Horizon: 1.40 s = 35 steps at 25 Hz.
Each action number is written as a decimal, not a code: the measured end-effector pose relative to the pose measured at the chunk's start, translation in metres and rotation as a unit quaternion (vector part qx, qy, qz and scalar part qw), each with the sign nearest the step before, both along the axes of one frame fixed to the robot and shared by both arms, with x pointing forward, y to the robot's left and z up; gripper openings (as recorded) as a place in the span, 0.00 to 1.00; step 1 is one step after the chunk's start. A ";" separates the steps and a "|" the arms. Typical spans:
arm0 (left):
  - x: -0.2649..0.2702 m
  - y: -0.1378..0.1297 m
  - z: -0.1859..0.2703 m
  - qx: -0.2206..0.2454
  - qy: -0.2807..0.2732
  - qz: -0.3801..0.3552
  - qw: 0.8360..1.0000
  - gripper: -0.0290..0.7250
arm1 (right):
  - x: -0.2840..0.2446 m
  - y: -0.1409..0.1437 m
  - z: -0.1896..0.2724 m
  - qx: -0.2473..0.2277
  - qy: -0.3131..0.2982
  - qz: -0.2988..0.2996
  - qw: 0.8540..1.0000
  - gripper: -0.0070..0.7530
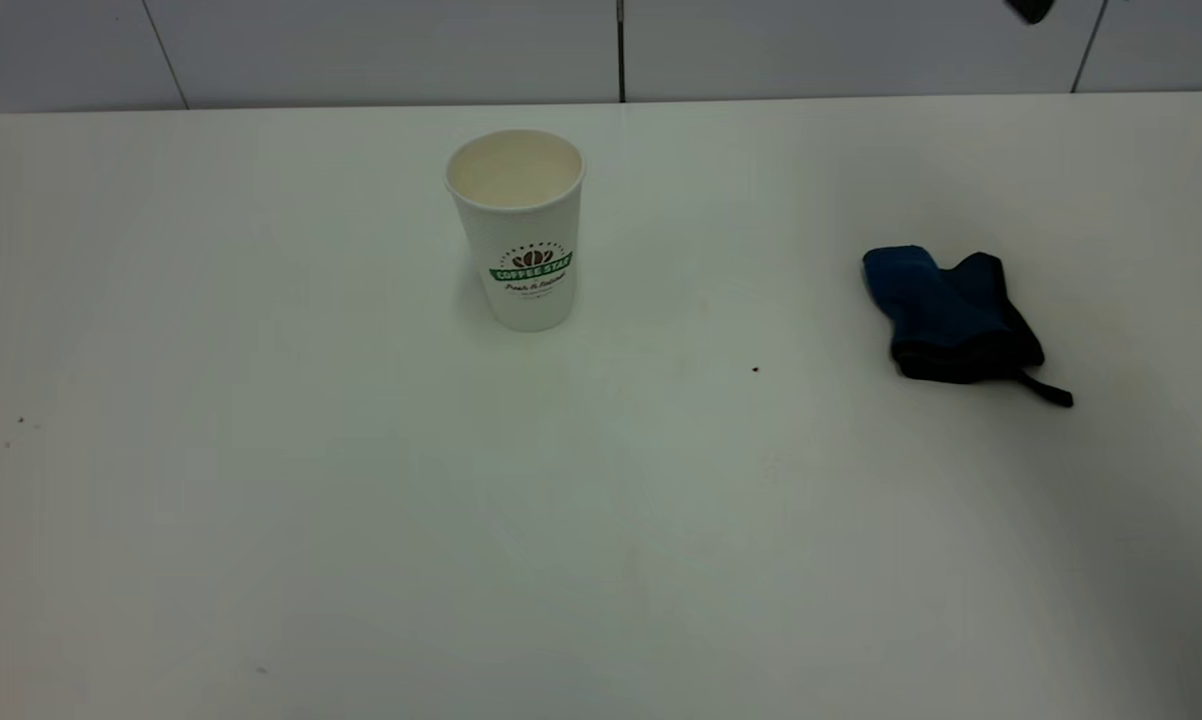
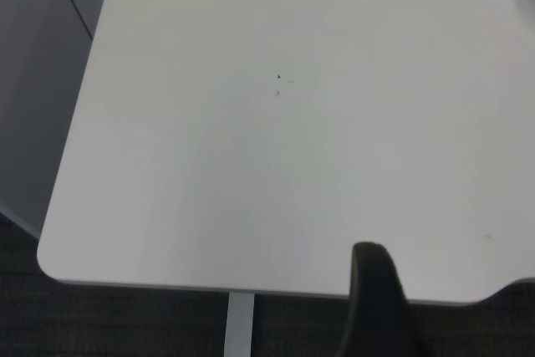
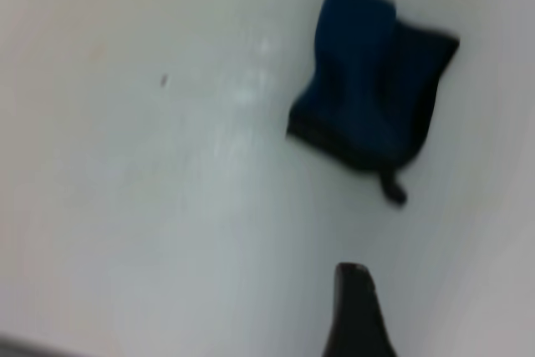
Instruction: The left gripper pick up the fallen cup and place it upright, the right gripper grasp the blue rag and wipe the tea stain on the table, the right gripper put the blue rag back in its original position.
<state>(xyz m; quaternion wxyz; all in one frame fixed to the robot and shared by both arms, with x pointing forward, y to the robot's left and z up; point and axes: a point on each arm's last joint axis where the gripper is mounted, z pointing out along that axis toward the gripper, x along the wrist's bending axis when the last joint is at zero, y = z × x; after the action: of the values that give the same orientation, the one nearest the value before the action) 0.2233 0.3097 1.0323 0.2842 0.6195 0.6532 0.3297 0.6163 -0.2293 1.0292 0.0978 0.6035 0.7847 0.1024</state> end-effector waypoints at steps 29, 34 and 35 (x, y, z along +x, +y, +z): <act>0.000 0.000 0.000 0.000 0.000 0.000 1.000 0.69 | -0.316 -0.066 -0.001 0.046 -0.145 -0.116 0.982 0.72; 0.000 0.000 0.000 0.000 0.000 0.000 1.000 0.69 | -0.333 -0.071 0.005 0.048 -0.205 -0.150 0.966 0.72; 0.000 0.000 0.000 0.000 0.000 0.000 1.000 0.69 | -0.338 -0.071 0.006 0.050 -0.222 -0.153 0.962 0.72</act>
<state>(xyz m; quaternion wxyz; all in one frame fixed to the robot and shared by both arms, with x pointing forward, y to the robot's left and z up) 0.2233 0.3097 1.0323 0.2842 0.6195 0.6532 0.3297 0.2778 -0.3005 1.0356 0.2538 0.6826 0.6352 0.2573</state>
